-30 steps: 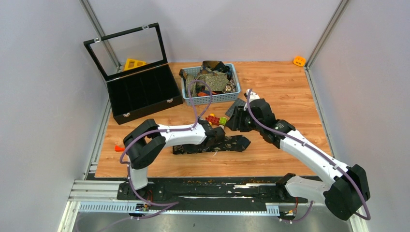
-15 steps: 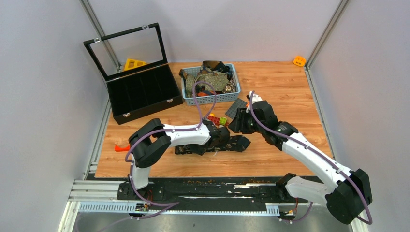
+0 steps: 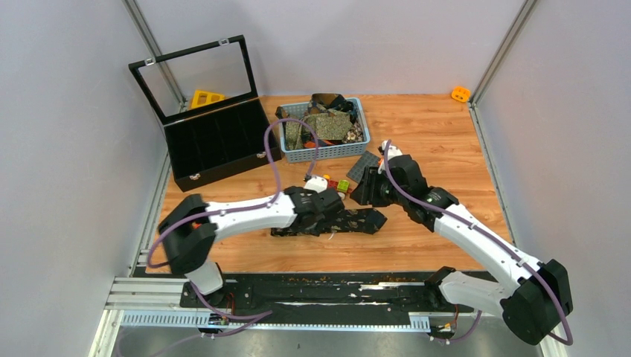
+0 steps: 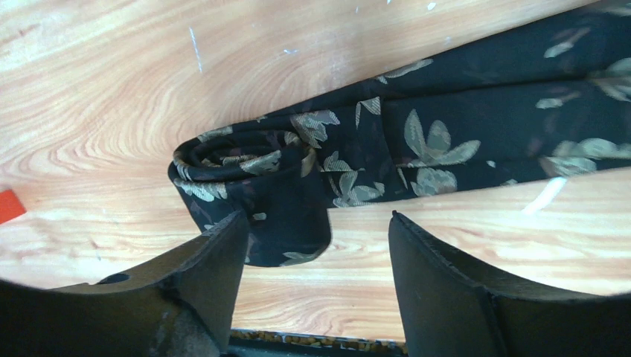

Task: Roll the ties
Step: Roll the tie at the center of the board.

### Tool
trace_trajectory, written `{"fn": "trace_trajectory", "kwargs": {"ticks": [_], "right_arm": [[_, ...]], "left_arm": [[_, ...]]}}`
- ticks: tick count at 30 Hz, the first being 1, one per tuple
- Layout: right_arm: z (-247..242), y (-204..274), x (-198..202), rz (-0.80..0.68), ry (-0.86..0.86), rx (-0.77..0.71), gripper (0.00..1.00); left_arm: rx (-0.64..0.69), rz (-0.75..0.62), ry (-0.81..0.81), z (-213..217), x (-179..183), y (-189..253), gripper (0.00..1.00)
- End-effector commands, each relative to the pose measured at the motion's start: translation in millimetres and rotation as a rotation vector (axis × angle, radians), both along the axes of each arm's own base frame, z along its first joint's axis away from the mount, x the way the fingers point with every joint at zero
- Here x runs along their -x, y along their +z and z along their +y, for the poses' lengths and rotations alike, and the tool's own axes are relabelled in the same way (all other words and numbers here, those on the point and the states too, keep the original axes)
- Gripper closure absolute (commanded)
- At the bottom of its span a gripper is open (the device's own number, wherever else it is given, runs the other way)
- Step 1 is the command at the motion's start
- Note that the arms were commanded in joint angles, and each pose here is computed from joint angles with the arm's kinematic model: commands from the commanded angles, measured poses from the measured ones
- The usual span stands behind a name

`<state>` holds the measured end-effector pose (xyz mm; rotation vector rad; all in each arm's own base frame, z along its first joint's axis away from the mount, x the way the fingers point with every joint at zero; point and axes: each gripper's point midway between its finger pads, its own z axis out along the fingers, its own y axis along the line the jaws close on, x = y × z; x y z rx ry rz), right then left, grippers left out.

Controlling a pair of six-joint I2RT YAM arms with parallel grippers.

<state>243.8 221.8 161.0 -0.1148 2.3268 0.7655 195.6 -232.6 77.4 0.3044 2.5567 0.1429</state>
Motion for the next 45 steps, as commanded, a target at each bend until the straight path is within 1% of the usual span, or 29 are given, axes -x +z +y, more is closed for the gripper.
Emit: {"fn": "trace_trajectory", "kwargs": {"ticks": [1,3,4,8,12,13,14,17,19,23,26,37,41,45], "right_arm": [[29,9,4,-0.005,0.117,-0.101,0.54],[43,11,10,-0.007,0.174,-0.127,0.53],[51,13,13,-0.009,0.196,-0.131,0.53],[87,10,24,0.013,0.289,-0.125,0.54],[122,6,32,0.047,0.357,-0.134,0.61],[144,-1,34,0.095,0.387,-0.13,0.68],[152,-8,35,0.123,0.397,-0.12,0.69],[173,-10,35,0.152,0.422,-0.12,0.74],[181,-15,35,0.172,0.431,-0.116,0.8],[193,-27,33,0.204,0.442,-0.11,0.88],[198,-37,32,0.225,0.45,-0.1,0.92],[208,-67,27,0.268,0.473,-0.064,0.96],[202,-79,23,0.281,0.458,-0.041,0.97],[192,-91,22,0.294,0.441,-0.022,0.98]], "left_arm": [[0.179,-0.126,0.047,11,-12,30,0.19],[0.219,-0.154,0.097,31,-14,29,0.2],[0.264,-0.175,0.119,40,-15,32,0.2],[0.391,-0.17,0.172,68,-13,21,0.2],[0.441,-0.2,0.173,84,-10,22,0.19],[0.466,-0.21,0.174,90,-9,22,0.16],[0.479,-0.211,0.175,91,-9,23,0.15],[0.5,-0.206,0.186,97,-11,21,0.15],[0.51,-0.193,0.184,99,-11,17,0.15],[0.561,-0.159,0.155,92,-12,10,0.16],[0.565,-0.149,0.142,89,-14,5,0.16],[0.569,-0.12,0.105,84,-19,-8,0.17],[0.574,-0.115,0.097,84,-19,-9,0.17],[0.603,-0.097,0.049,76,-17,-9,0.15]]}}
